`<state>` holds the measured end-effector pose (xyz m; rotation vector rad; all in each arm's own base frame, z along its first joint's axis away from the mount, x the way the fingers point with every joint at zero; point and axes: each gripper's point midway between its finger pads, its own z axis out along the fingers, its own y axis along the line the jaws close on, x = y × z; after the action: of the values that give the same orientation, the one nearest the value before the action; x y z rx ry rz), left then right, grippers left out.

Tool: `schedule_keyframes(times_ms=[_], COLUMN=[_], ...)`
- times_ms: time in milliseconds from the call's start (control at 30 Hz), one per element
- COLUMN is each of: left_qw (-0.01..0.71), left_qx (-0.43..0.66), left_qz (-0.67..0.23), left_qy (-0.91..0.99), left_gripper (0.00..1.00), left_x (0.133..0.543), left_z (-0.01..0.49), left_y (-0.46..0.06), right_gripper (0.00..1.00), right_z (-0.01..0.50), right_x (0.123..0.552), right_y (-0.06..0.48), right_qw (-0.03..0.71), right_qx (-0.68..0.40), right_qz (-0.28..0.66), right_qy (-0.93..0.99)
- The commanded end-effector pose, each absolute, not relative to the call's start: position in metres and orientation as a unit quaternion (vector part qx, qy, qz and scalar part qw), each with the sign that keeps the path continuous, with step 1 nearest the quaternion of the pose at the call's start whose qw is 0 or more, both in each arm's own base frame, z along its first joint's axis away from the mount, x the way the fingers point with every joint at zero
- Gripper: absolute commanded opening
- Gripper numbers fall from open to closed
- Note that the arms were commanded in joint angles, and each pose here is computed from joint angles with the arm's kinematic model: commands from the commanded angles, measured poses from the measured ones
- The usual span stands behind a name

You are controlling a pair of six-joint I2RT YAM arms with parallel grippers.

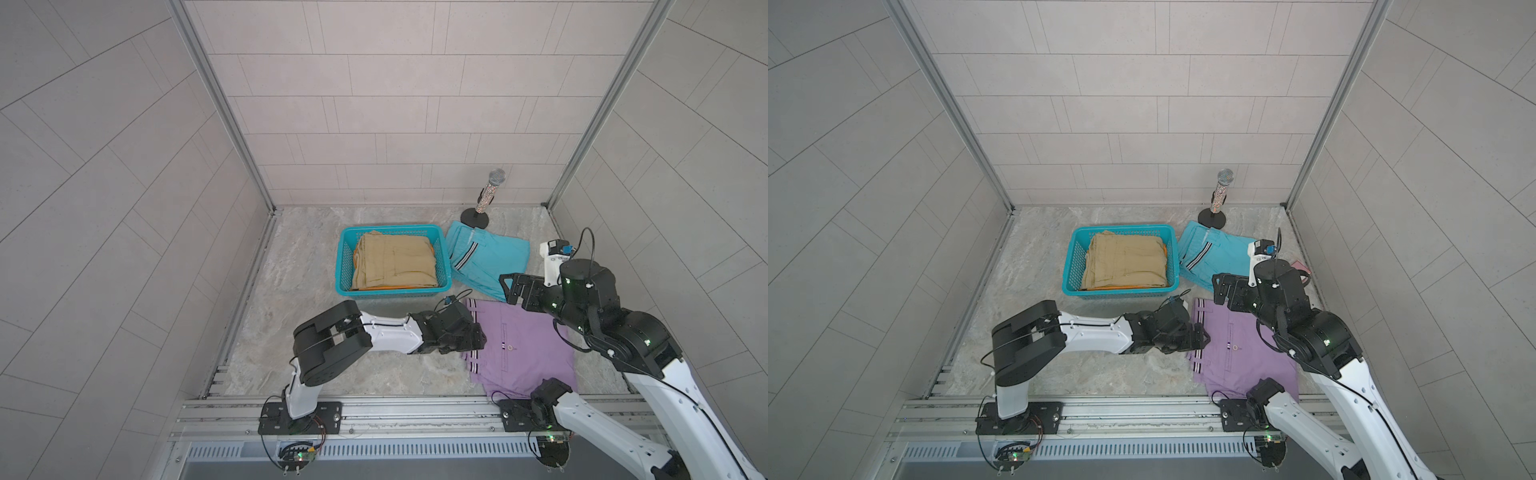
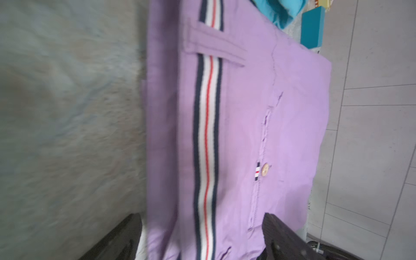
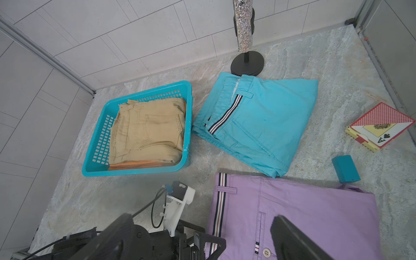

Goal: Put the folded long pants in the basket
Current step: Move the long pant to the center of the board.

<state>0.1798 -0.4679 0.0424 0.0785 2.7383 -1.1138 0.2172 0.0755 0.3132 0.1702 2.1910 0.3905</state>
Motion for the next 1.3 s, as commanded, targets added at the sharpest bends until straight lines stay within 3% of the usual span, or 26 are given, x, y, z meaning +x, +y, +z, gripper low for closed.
schedule_keyframes(times_ms=[0,100,133,167,200,233,500,767,933,1033,1267], left_qw=[0.042,0.025,0.02,0.016,0.014,0.013,0.026,0.071,0.067,0.064,0.037], left_qx=[0.024,0.014,0.012,0.01,0.008,0.007,-0.012,-0.021,-0.058,-0.063,-0.059], left_qz=[-0.326,-0.317,-0.315,-0.309,-0.302,-0.292,-0.301,-0.233,-0.243,-0.244,-0.249], left_qy=[0.944,0.948,0.949,0.951,0.953,0.956,0.953,0.97,0.966,0.966,0.966], left_gripper=[0.84,0.65,0.5,0.23,0.04,0.0,0.0,0.0,0.0,0.0,0.0], left_x=[0.161,0.158,0.157,0.156,0.156,0.155,0.153,0.146,0.146,0.143,0.141], left_z=[-0.003,-0.023,-0.029,-0.037,-0.043,-0.049,-0.04,0.01,0.024,0.027,0.013], left_y=[-0.459,-0.46,-0.46,-0.459,-0.456,-0.452,-0.395,-0.258,-0.201,-0.186,-0.19], right_gripper=[1.0,1.0,1.0,1.0,1.0,1.0,1.0,1.0,0.99,0.94,0.91], right_z=[0.314,0.311,0.31,0.308,0.307,0.305,0.28,0.218,0.157,0.108,0.061], right_x=[0.214,0.214,0.214,0.214,0.214,0.213,0.213,0.214,0.211,0.206,0.199], right_y=[0.073,0.074,0.074,0.074,0.074,0.074,0.075,0.088,0.117,0.127,0.146], right_qw=[0.438,0.434,0.433,0.431,0.43,0.429,0.41,0.357,0.3,0.251,0.204], right_qx=[0.072,0.072,0.072,0.073,0.072,0.073,0.078,0.107,0.122,0.131,0.127], right_qz=[0.157,0.157,0.157,0.156,0.157,0.156,0.154,0.182,0.254,0.268,0.309], right_qy=[0.882,0.884,0.885,0.886,0.886,0.887,0.896,0.91,0.911,0.921,0.92])
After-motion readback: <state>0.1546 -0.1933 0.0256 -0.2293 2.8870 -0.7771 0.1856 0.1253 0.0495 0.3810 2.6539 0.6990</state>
